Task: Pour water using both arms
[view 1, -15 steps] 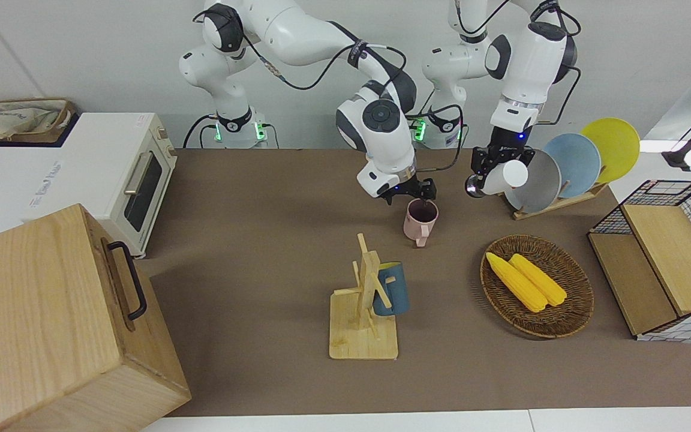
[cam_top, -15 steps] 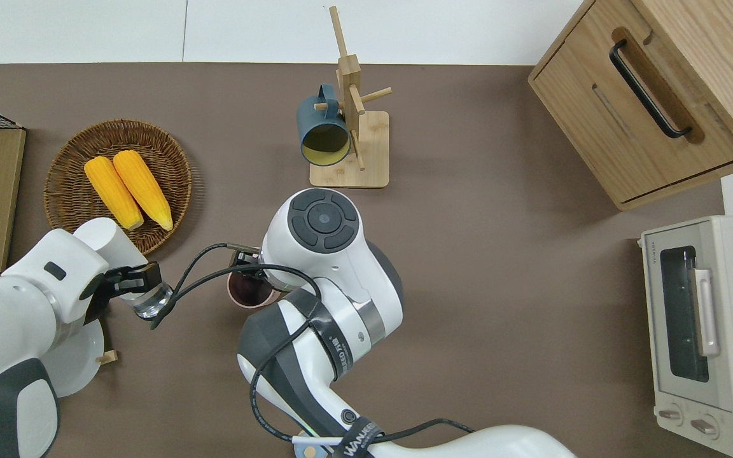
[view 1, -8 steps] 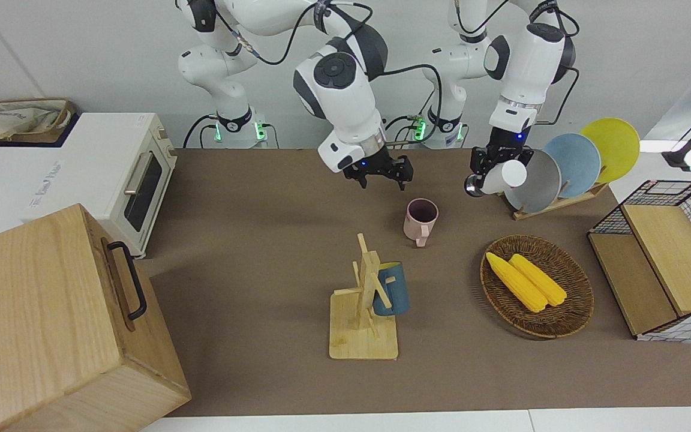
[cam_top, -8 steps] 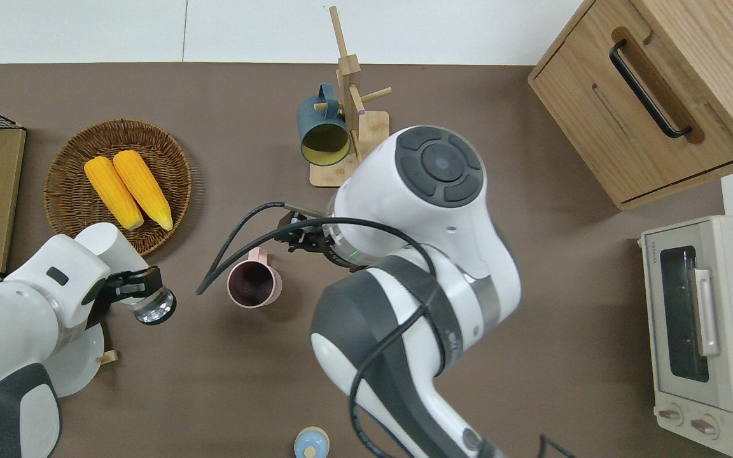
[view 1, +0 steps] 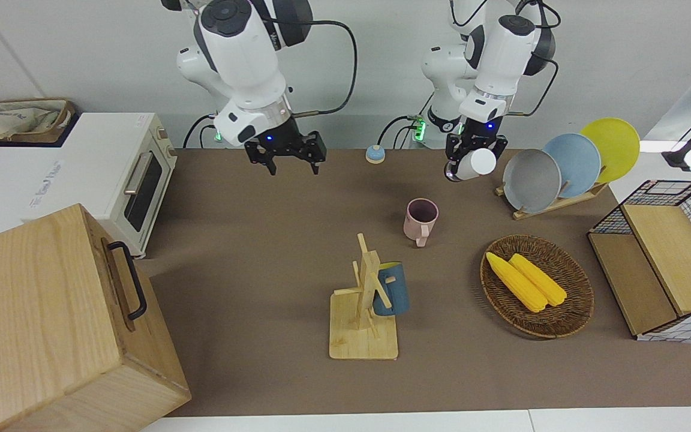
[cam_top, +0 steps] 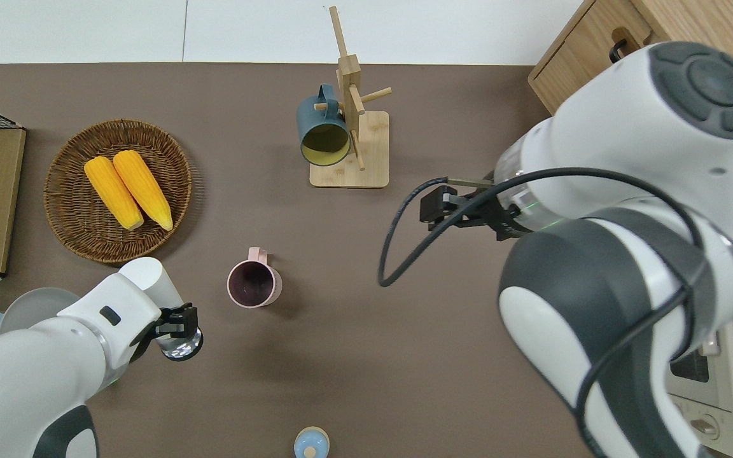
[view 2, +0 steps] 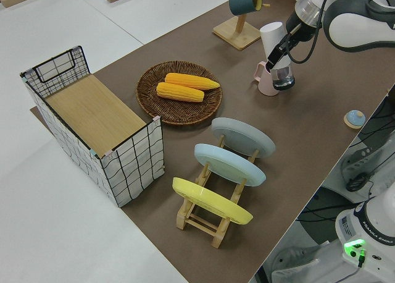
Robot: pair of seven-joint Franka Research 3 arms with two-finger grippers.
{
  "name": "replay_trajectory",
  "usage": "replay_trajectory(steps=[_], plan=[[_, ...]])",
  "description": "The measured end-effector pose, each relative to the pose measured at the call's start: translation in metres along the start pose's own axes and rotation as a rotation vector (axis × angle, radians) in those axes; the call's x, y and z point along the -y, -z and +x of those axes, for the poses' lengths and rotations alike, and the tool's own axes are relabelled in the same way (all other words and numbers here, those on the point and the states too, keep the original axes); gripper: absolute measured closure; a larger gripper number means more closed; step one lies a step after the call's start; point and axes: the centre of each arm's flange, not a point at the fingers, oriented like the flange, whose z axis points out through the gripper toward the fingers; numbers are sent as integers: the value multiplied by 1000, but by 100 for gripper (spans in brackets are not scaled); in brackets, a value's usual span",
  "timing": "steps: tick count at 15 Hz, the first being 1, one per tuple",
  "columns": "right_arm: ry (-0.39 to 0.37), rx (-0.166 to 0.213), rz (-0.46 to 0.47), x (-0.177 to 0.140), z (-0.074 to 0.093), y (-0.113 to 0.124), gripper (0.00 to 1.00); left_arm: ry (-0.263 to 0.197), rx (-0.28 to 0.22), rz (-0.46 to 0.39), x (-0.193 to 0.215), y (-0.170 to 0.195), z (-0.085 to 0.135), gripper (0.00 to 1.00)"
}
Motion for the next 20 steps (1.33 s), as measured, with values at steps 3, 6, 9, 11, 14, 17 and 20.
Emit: replay_trajectory(steps=[3,6,9,11,14,17,20], plan=[[71,-23,-44,-65,20,21,1,-22,23,-7,-15,-5,-7,37],[100,-20,-92,-110,28,32,1,-46,44,-9,-37,-13,-14,37],[125,-18,-148,-136,24,46,1,-76,69,1,-56,-24,-21,37],[153,-23,-166,-156,21,58,1,-89,89,6,-67,-33,-25,37],[157,-23,-201,-188,13,74,1,-98,120,10,-74,-47,-27,37],[133,-21,-207,-211,3,80,1,-103,154,16,-82,-60,-31,37],[136,-4,-207,-218,-2,79,1,-105,186,18,-83,-71,-33,37]])
